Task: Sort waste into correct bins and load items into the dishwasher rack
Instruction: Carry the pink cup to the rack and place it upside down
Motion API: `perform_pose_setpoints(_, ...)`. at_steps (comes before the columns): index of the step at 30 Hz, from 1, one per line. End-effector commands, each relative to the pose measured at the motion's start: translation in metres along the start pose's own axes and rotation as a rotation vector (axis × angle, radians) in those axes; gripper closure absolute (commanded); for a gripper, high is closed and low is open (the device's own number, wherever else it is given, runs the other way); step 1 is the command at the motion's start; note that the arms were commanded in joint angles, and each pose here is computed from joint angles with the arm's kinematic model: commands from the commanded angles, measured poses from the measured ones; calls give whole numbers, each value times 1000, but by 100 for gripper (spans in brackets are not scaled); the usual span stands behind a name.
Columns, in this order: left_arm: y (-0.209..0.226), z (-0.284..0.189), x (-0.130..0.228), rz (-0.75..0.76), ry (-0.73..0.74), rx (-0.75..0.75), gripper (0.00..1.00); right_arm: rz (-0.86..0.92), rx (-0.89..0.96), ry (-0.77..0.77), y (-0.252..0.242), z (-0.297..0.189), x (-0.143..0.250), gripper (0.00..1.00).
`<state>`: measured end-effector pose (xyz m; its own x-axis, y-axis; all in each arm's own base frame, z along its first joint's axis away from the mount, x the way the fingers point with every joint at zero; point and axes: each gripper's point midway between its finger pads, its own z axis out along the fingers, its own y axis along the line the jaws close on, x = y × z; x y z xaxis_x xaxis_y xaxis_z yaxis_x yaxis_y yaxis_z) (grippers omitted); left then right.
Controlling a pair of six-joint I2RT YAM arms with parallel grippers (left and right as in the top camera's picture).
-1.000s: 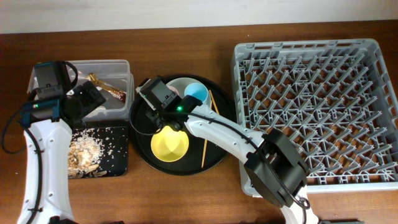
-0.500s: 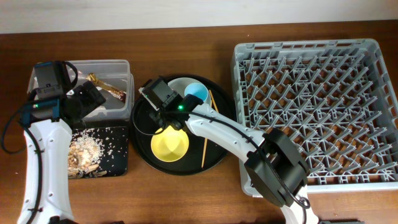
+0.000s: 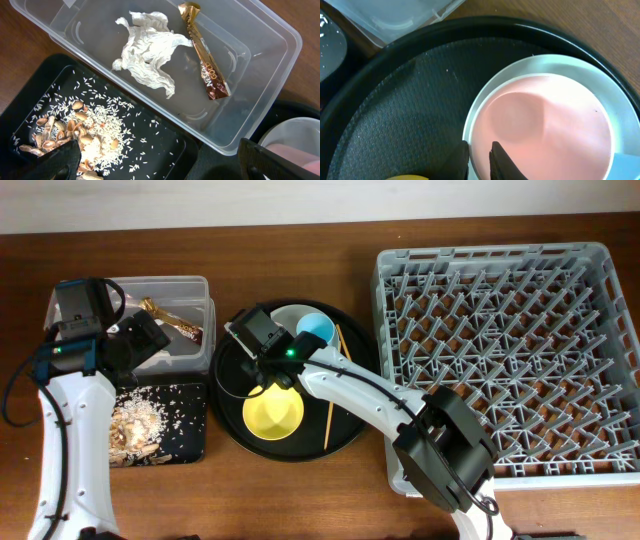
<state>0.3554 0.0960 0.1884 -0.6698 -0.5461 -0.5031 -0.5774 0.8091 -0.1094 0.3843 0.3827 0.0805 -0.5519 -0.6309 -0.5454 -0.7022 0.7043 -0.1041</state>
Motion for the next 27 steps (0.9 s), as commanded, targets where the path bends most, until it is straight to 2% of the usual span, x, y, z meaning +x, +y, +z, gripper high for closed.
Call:
perform_pose_setpoints(1,-1,-9,-7,7,-26,13,1,7,15,15,-5,6,3,83)
perform_pose_setpoints(2,-1,-9,-7,7,-26,13,1,7,15,15,-5,6,3,89)
perform_pose_setpoints(5,-1,-9,-7,7,-26,13,1,9,16,3,-5,4,-1,96)
perform_pose_setpoints(9,-1,-9,-7,7,-26,13,1,16,5,-68,-7,-24,-24,96)
perform_pose_setpoints(14,-1,-9,-7,7,-26,13,1,38,-129,-243,-6,-104,-70,96)
perform_pose_setpoints(17,-1,-9,-7,7,-26,13,1,110,-307,-325,-42,-164,-76,96)
perform_pose_setpoints(21,-1,-9,-7,7,-26,13,1,309,-624,-417,-136,-209,-48,96)
perform_pose_setpoints(24,-1,-9,-7,7,-26,13,1,404,-786,-526,-200,-227,-22,96)
perform_pose_setpoints(27,-1,-9,-7,7,-26,13,1,488,-905,-587,-245,-216,8,96)
